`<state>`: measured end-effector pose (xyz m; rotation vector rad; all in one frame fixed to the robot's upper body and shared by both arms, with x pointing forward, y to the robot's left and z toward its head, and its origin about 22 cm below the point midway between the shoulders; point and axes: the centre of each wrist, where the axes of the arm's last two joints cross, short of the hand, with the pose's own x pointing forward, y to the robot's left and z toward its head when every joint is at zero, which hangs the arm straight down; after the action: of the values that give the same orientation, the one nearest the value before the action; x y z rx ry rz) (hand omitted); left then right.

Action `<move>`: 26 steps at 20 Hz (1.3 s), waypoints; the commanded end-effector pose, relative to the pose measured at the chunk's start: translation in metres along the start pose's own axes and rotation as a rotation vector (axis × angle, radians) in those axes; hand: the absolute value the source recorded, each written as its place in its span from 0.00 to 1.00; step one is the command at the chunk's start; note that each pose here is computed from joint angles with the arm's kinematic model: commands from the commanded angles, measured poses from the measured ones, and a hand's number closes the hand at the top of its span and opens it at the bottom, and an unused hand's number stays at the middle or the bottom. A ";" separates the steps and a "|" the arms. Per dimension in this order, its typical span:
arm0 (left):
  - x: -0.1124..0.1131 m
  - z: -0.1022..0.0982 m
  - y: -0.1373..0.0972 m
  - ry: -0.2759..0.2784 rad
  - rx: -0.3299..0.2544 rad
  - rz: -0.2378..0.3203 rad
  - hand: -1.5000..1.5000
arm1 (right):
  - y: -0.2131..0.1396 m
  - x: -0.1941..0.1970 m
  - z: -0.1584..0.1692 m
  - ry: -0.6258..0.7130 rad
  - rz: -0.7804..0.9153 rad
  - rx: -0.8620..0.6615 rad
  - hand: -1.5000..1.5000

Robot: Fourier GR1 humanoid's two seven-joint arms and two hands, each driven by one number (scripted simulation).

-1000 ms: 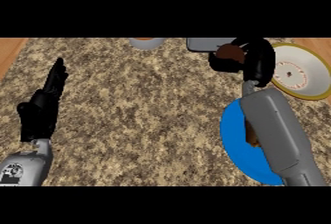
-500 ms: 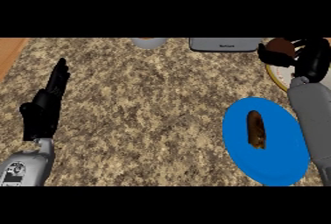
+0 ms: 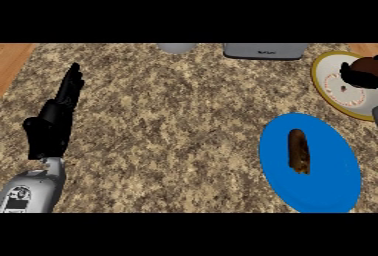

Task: Pick the cupcake from the plate and place it in the bowl

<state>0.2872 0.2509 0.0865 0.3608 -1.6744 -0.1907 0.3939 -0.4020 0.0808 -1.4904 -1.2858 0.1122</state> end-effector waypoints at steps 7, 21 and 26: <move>-0.002 -0.009 -0.008 -0.014 -0.017 0.003 0.50 | -0.014 -0.037 -0.015 0.171 -0.055 0.038 1.00; 0.003 -0.013 -0.009 -0.016 -0.022 0.014 0.50 | -0.030 -0.076 -0.015 0.084 -0.398 0.032 0.00; -0.010 0.002 -0.009 -0.007 -0.016 0.007 0.50 | -0.038 -0.101 -0.010 0.117 -0.502 0.053 0.00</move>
<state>0.2952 0.2460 0.0832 0.3377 -1.6880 -0.2052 0.3518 -0.4770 0.0684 -1.1417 -1.4707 -0.2080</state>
